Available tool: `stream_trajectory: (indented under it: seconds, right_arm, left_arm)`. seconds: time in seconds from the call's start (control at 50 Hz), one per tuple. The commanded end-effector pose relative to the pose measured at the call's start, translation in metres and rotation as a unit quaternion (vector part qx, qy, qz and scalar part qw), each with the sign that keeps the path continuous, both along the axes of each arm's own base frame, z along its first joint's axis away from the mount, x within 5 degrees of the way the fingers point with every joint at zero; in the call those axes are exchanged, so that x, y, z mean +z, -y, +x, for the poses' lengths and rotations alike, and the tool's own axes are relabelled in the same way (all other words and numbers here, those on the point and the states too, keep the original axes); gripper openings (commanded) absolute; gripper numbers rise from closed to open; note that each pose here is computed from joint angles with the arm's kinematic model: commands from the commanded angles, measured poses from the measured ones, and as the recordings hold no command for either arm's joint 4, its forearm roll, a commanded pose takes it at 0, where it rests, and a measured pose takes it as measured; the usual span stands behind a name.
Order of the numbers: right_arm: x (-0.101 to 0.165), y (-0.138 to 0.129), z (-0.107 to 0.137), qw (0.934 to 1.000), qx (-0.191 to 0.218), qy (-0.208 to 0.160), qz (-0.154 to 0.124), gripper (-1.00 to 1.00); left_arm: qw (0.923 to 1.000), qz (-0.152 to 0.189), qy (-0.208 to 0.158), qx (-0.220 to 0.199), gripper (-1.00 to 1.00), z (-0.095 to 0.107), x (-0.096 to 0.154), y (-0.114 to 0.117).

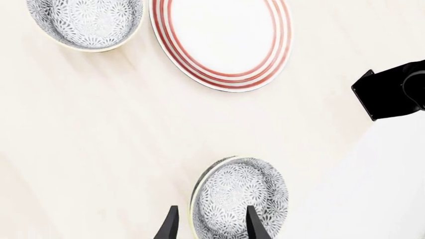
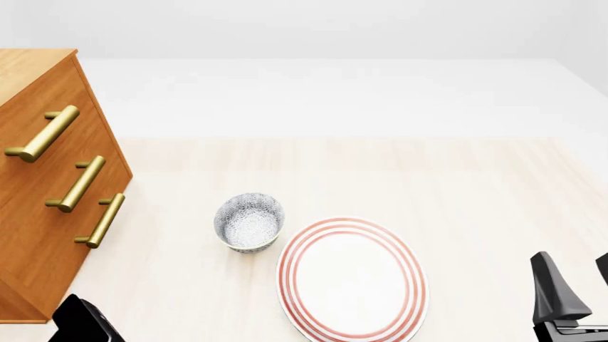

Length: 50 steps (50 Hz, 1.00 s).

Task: Stack the bowl in the middle on the bowl at the back.

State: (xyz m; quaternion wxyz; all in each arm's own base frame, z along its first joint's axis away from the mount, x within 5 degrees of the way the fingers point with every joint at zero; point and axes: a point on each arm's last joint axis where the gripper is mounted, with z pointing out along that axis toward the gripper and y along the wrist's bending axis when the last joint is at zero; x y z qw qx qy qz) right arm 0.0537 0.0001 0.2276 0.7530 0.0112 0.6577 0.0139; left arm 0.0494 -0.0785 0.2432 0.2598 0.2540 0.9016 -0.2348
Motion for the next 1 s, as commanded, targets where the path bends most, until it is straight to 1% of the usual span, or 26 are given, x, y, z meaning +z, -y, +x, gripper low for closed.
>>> stream_trajectory:
  seconds: [0.02, 0.08, 0.14, 0.18, 0.2, 0.22, 0.34, 0.4, 0.42, 0.44, 0.5, 0.52, 0.54, 0.58, 0.6, 0.66, 0.72, 0.74, 0.78, 0.8, 0.82, 0.84, 0.86, 0.94, 0.96, 1.0]
  right_arm:
    - [0.0, 0.0, 0.0, 1.0, 0.0, 0.0, 0.0, 1.0]
    - [0.0, 0.0, 0.0, 1.0, 0.0, 0.0, 0.0, 1.0]
    - [0.0, 0.0, 0.0, 1.0, 0.0, 0.0, 0.0, 1.0]
    - [0.0, 0.0, 0.0, 1.0, 0.0, 0.0, 0.0, 1.0]
    - [0.0, 0.0, 0.0, 1.0, 0.0, 0.0, 0.0, 1.0]
    - [0.0, 0.0, 0.0, 1.0, 0.0, 0.0, 0.0, 1.0]
    - [0.0, 0.0, 0.0, 1.0, 0.0, 0.0, -0.001, 1.0]
    - [0.0, 0.0, 0.0, 1.0, -0.001, 0.0, -0.001, 1.0]
    - [0.0, 0.0, 0.0, 1.0, -0.001, 0.0, -0.001, 1.0]
    - [0.0, 0.0, 0.0, 1.0, -0.001, 0.0, -0.001, 1.0]
    - [0.0, 0.0, 0.0, 1.0, 0.0, 0.0, -0.003, 1.0]
    - [0.0, 0.0, 0.0, 0.9998, -0.001, -0.005, 0.02, 1.0]
    - [0.0, 0.0, 0.0, 0.9998, -0.001, -0.005, 0.02, 1.0]
    - [0.003, 0.001, -0.001, 0.9993, -0.008, -0.012, 0.035, 1.0]
    - [0.003, 0.001, -0.001, 0.9993, -0.008, -0.012, 0.035, 1.0]
    - [0.016, 0.0, -0.004, 0.9997, 0.001, -0.001, 0.023, 1.0]
    - [0.028, -0.001, -0.008, 0.9997, 0.009, 0.001, 0.022, 1.0]
    - [0.028, -0.001, -0.008, 0.9997, 0.009, 0.001, 0.022, 1.0]
    - [0.037, -0.001, -0.011, 0.9997, 0.01, 0.005, 0.02, 1.0]
    - [0.046, 0.0, -0.015, 0.9997, 0.009, 0.008, 0.022, 1.0]
    - [0.046, 0.0, -0.015, 0.9997, 0.009, 0.008, 0.022, 1.0]
    - [0.05, 0.0, -0.016, 0.9997, 0.008, 0.01, 0.021, 1.0]
    - [0.054, 0.0, -0.018, 0.9997, 0.008, 0.011, 0.02, 1.0]
    - [0.065, 0.0, -0.023, 0.9998, 0.006, 0.016, 0.013, 1.0]
    - [0.073, 0.0, -0.027, 0.9997, 0.002, 0.022, 0.008, 1.0]
    - [0.076, 0.0, -0.028, 0.9997, 0.002, 0.023, 0.005, 1.0]
  left_arm:
    - [1.0, 0.001, 0.0, 0.001, 1.0, 0.0, 0.0, -0.001]
    - [1.0, 0.0, 0.004, 0.004, 1.0, 0.0, 0.004, -0.003]
    - [0.9999, -0.005, 0.013, 0.005, 1.0, 0.0, 0.014, -0.005]
    - [0.9996, -0.01, 0.027, 0.007, 1.0, 0.0, 0.025, -0.009]
    - [0.9996, -0.01, 0.027, 0.007, 1.0, 0.0, 0.025, -0.009]
    - [0.9989, -0.016, 0.042, 0.014, 1.0, -0.001, 0.038, -0.014]
    - [0.9972, -0.031, 0.064, 0.026, 1.0, -0.006, 0.061, -0.025]
    - [0.9954, -0.037, 0.076, 0.045, 1.0, -0.013, 0.07, -0.038]
    - [0.9954, -0.037, 0.076, 0.045, 1.0, -0.013, 0.07, -0.038]
    - [0.9937, -0.043, 0.085, 0.059, 1.0, -0.019, 0.076, -0.047]
    - [0.9904, -0.057, 0.097, 0.079, 1.0, -0.028, 0.085, -0.057]
    - [0.9889, -0.066, 0.102, 0.086, 1.0, -0.03, 0.089, -0.06]
    - [0.9889, -0.065, 0.102, 0.086, 1.0, -0.03, 0.089, -0.06]
    - [0.9844, -0.079, 0.119, 0.104, 1.0, -0.039, 0.096, -0.069]
    - [0.9843, -0.079, 0.119, 0.104, 1.0, -0.039, 0.096, -0.069]
    - [0.9784, -0.091, 0.134, 0.128, 1.0, -0.05, 0.101, -0.079]
    - [0.9726, -0.097, 0.145, 0.153, 1.0, -0.062, 0.097, -0.088]
    - [0.9726, -0.097, 0.145, 0.153, 1.0, -0.062, 0.097, -0.088]
    - [0.9683, -0.108, 0.147, 0.171, 1.0, -0.067, 0.095, -0.091]
    - [0.9646, -0.107, 0.155, 0.185, 1.0, -0.07, 0.093, -0.092]
    - [0.9646, -0.107, 0.155, 0.185, 1.0, -0.07, 0.093, -0.092]
    - [0.9625, -0.111, 0.158, 0.191, 1.0, -0.072, 0.094, -0.093]
    - [0.9594, -0.112, 0.163, 0.201, 1.0, -0.074, 0.094, -0.093]
    - [0.9512, -0.117, 0.173, 0.227, 1.0, -0.08, 0.091, -0.095]
    - [0.947, -0.126, 0.173, 0.24, 1.0, -0.083, 0.088, -0.096]
    - [0.9464, -0.126, 0.174, 0.241, 1.0, -0.083, 0.087, -0.096]
